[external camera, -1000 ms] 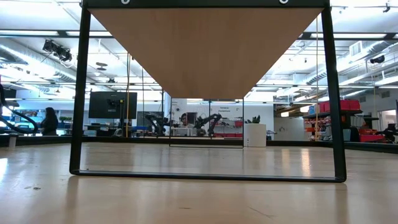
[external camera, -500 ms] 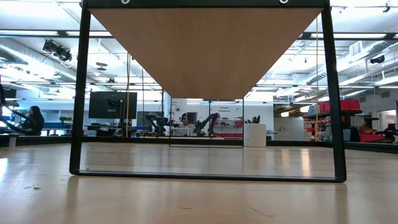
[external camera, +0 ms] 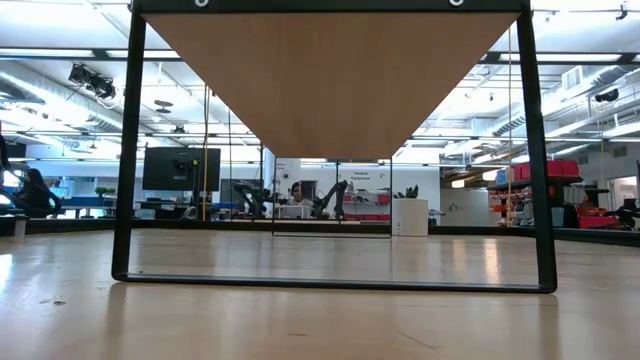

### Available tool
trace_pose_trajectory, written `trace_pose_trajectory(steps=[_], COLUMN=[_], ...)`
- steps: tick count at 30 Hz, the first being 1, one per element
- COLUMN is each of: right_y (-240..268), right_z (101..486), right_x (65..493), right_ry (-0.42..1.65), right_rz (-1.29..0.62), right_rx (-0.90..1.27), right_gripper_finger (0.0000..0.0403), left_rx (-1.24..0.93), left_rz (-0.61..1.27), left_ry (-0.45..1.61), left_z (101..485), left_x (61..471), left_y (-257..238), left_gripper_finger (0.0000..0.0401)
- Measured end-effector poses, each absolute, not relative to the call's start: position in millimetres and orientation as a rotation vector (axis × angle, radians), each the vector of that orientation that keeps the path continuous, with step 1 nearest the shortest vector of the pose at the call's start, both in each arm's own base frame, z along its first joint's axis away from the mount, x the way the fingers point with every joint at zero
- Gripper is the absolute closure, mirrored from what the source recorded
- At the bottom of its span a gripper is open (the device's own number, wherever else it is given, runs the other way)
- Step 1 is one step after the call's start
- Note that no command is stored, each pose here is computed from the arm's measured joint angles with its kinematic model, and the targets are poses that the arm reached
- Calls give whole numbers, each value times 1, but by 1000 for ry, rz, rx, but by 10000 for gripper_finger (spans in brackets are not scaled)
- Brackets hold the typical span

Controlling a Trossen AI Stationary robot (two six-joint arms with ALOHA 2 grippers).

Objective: Pick & Place candle stick holders
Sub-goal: Put the black candle holder aligned with the black candle holder on the shelf

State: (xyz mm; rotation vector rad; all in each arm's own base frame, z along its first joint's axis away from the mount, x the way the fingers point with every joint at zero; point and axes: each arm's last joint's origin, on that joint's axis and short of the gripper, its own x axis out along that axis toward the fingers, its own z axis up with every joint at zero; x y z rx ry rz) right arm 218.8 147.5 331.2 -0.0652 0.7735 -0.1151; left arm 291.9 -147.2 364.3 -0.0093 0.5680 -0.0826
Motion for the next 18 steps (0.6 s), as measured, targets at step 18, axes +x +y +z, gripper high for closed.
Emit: trace_pose_trajectory(steps=[18], right_y=[147], right_z=[331], right_x=[219], right_ry=[766], right_rz=[-121], right_rx=[-78], right_gripper_finger=[289], left_rx=[-27], left_rz=[-168], left_ry=[631], left_z=[370], left_x=[277], left_y=[-143], left_gripper_finger=[166])
